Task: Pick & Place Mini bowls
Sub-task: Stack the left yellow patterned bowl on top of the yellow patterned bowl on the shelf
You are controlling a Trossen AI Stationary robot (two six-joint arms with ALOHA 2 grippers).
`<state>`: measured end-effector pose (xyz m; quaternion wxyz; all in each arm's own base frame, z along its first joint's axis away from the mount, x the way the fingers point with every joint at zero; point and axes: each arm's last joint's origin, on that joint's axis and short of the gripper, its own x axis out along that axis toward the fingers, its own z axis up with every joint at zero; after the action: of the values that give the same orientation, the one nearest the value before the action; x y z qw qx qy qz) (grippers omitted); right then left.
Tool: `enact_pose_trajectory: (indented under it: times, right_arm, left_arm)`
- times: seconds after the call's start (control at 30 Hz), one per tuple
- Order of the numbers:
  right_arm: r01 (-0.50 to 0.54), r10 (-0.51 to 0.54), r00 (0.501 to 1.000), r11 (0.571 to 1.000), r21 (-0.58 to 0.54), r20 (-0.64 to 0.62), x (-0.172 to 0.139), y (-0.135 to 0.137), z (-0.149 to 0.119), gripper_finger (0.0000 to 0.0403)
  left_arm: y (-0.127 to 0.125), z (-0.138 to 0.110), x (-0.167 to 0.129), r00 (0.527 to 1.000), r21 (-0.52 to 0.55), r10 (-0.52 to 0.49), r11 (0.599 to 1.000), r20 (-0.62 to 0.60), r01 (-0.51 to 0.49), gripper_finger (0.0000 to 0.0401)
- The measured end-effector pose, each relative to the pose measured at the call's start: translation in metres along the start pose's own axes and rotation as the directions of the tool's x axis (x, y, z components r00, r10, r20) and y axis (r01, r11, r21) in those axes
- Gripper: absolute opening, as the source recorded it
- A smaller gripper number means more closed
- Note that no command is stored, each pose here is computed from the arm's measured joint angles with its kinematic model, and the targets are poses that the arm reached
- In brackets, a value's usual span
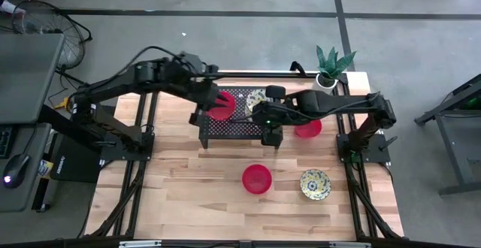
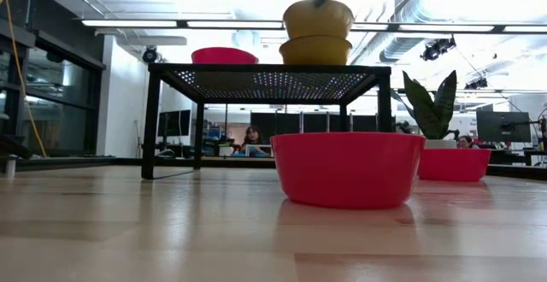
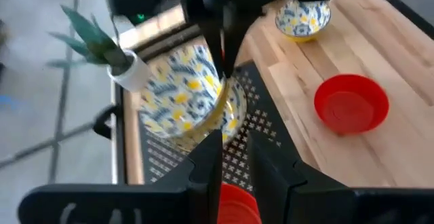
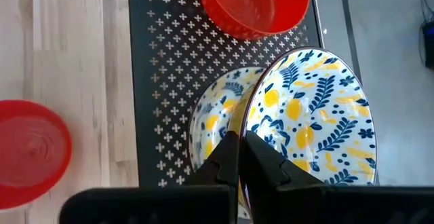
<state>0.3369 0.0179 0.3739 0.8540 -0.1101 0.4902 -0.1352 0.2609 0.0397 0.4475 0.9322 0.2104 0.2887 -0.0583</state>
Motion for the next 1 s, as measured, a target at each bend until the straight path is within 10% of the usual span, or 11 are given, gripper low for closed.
enact_pose_trajectory:
  times: [1.0]
  right_arm:
    - [-0.003, 0.002, 0.997, 1.000, -0.016, -0.077, 0.035, 0.011, 0.006, 0.0000]
  left_arm:
    - [-0.012, -0.008, -0.047, 1.000, 0.039, -0.020, 0.999, 0.009, 0.020, 0.0065]
